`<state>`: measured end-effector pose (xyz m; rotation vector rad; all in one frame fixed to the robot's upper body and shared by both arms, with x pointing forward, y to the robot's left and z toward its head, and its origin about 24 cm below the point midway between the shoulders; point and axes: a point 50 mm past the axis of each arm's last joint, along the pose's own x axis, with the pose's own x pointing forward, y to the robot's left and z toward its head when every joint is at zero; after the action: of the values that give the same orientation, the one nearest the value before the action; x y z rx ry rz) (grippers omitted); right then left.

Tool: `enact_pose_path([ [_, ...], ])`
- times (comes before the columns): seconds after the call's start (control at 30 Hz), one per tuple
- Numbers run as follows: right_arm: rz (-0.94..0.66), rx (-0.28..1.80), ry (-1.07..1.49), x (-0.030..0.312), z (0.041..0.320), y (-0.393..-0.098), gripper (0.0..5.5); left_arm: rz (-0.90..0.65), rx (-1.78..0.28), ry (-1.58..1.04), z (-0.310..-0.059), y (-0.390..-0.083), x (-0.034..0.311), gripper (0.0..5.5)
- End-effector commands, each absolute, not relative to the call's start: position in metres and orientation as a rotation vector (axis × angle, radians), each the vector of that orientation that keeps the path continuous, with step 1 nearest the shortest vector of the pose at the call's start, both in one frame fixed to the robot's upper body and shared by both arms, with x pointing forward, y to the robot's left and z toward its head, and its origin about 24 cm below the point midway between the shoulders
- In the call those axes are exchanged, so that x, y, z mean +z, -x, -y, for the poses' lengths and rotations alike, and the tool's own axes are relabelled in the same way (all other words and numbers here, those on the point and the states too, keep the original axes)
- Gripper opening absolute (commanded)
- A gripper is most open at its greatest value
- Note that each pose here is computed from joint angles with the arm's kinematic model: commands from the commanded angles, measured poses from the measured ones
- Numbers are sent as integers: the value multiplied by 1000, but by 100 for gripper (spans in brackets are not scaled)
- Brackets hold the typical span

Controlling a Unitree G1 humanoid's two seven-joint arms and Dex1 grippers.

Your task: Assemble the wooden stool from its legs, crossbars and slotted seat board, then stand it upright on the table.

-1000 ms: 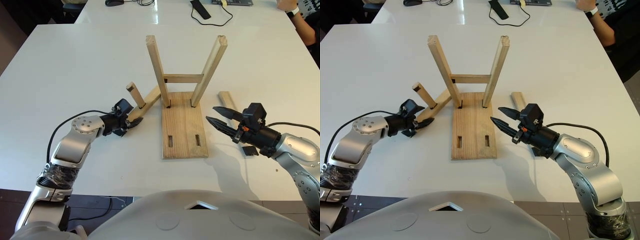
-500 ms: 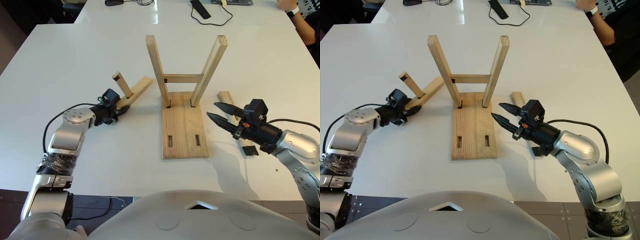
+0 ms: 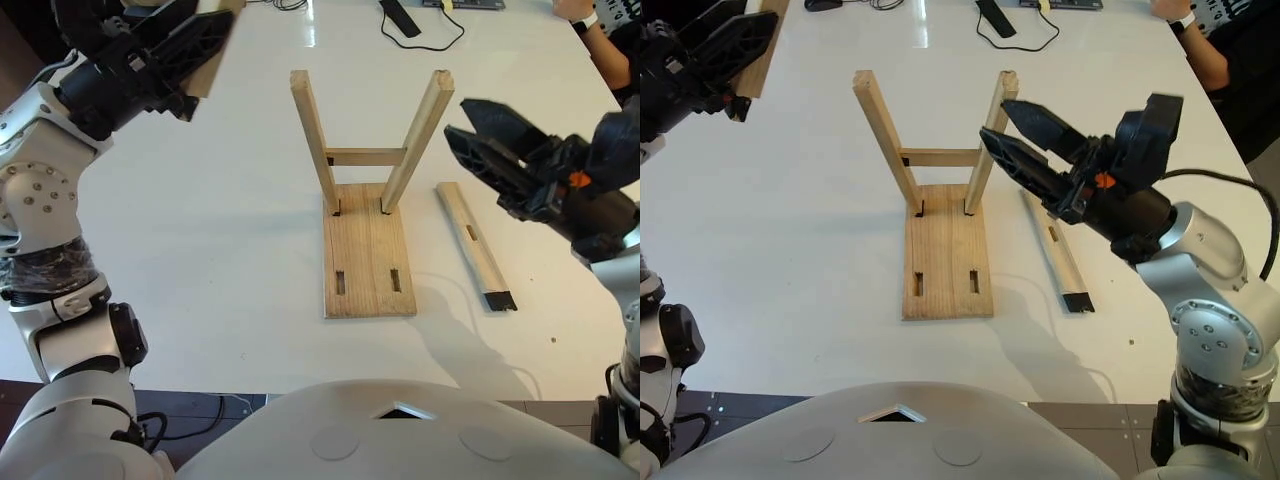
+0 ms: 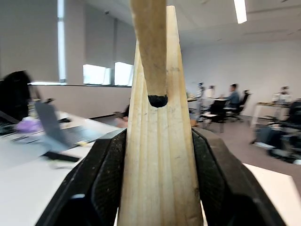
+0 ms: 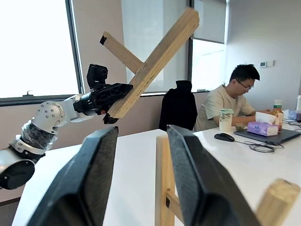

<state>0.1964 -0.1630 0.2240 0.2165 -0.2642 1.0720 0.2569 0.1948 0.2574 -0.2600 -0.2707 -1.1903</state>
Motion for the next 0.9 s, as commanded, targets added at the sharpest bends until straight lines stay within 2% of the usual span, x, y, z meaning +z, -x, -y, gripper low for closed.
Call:
enact_pose_path([
  [0.03, 250, 1191, -259, 240, 157, -198, 245, 220, -1407, 311, -160, -243, 256, 203],
  [0.13, 205, 1218, -238, 240, 154, -199, 277, 159, -1472, 306, -150, -238, 245, 203],
  [0.37, 139, 1291, -235, 238, 150, -198, 277, 151, -1565, 317, -143, -228, 244, 203],
  [0.77, 123, 1357, -222, 243, 140, -200, 277, 80, -1571, 214, -141, -228, 219, 203],
  [0.9, 107, 1368, -207, 241, 137, -201, 329, 80, -1585, 206, -139, -225, 217, 203],
])
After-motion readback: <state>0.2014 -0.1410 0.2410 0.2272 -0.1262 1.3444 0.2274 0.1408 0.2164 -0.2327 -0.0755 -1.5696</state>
